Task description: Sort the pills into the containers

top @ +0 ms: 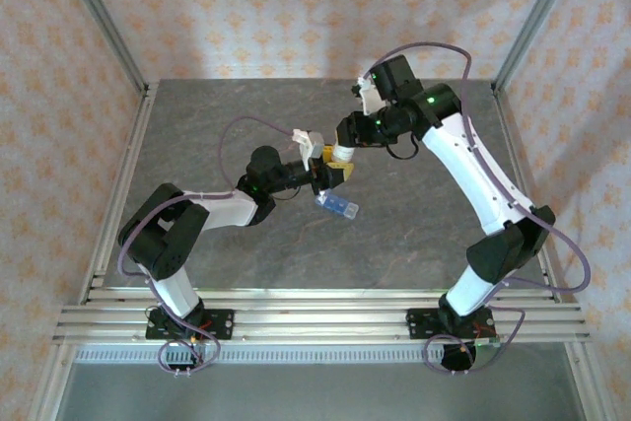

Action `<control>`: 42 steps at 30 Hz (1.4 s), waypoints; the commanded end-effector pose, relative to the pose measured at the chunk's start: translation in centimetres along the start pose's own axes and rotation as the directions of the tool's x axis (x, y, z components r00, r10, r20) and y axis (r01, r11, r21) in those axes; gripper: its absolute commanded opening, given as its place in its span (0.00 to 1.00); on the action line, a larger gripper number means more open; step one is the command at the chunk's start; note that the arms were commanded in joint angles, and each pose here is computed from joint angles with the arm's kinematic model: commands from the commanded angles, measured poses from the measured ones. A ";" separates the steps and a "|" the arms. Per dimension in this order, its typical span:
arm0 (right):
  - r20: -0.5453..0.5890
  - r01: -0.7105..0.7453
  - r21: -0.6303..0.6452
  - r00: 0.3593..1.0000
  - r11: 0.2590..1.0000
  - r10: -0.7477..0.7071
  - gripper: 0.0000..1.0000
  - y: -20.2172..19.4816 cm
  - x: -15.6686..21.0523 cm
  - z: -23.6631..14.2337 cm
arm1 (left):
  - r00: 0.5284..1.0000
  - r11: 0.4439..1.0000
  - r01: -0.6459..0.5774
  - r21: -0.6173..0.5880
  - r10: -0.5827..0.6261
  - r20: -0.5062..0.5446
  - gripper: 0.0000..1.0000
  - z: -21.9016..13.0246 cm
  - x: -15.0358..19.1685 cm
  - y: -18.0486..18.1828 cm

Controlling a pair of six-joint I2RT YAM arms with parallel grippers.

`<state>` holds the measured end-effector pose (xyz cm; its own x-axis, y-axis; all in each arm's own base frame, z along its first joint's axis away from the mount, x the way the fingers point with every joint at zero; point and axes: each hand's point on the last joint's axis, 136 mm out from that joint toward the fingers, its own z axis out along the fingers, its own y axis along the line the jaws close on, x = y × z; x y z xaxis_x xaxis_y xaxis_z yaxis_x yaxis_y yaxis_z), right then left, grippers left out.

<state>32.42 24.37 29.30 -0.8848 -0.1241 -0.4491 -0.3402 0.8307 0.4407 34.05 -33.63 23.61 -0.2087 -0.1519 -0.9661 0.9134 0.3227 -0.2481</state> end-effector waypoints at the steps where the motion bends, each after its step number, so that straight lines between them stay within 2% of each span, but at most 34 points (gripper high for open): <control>1: -0.009 -0.069 0.031 0.998 0.997 0.070 0.44 -0.3 0.6 0.9 | 0.981 0.990 -0.135 0.047 0.126 0.150 0.00 0.0 -4.9 -2.0; 7: 0.016 -0.055 0.033 0.998 0.998 0.055 0.55 0.3 -0.6 -0.1 | 0.981 0.990 -0.134 0.046 0.126 0.150 0.00 0.0 -4.9 -1.9; 13: 0.091 -0.012 0.043 0.996 0.999 0.008 0.69 1.3 -2.9 -2.8 | 0.981 0.990 -0.133 0.048 0.125 0.146 0.00 -0.1 -4.8 -2.1; 17: 0.123 0.050 0.028 0.991 0.998 -0.053 0.77 2.1 -3.7 -4.5 | 0.982 0.990 -0.133 0.052 0.124 0.146 0.00 -0.2 -4.8 -2.2; 20: 0.133 0.110 0.025 0.985 0.994 -0.112 0.79 2.2 -3.9 -5.5 | 0.981 0.989 -0.136 0.053 0.127 0.145 0.00 -0.3 -4.8 -2.3; 29: 0.027 0.317 -0.018 0.948 0.948 -0.317 0.76 1.8 -1.1 -5.7 | 0.982 0.989 -0.135 0.062 0.125 0.145 0.00 -0.3 -4.9 -2.5; 37: -0.065 0.331 -0.017 0.941 0.944 -0.331 0.71 0.7 0.0 -4.1 | 0.983 0.989 -0.127 0.072 0.115 0.143 0.00 -0.2 -4.8 -2.6; 42: -0.065 0.328 -0.025 0.942 0.944 -0.329 0.70 0.8 -0.3 -3.5 | 0.983 0.989 -0.127 0.074 0.116 0.144 0.00 -0.2 -4.9 -2.6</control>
<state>31.56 23.09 32.67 -0.7499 -0.4035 -0.5242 -0.6028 0.7432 0.2903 33.66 -33.66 25.43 -0.1395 -0.1941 -0.9710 0.9323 0.3046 -0.1948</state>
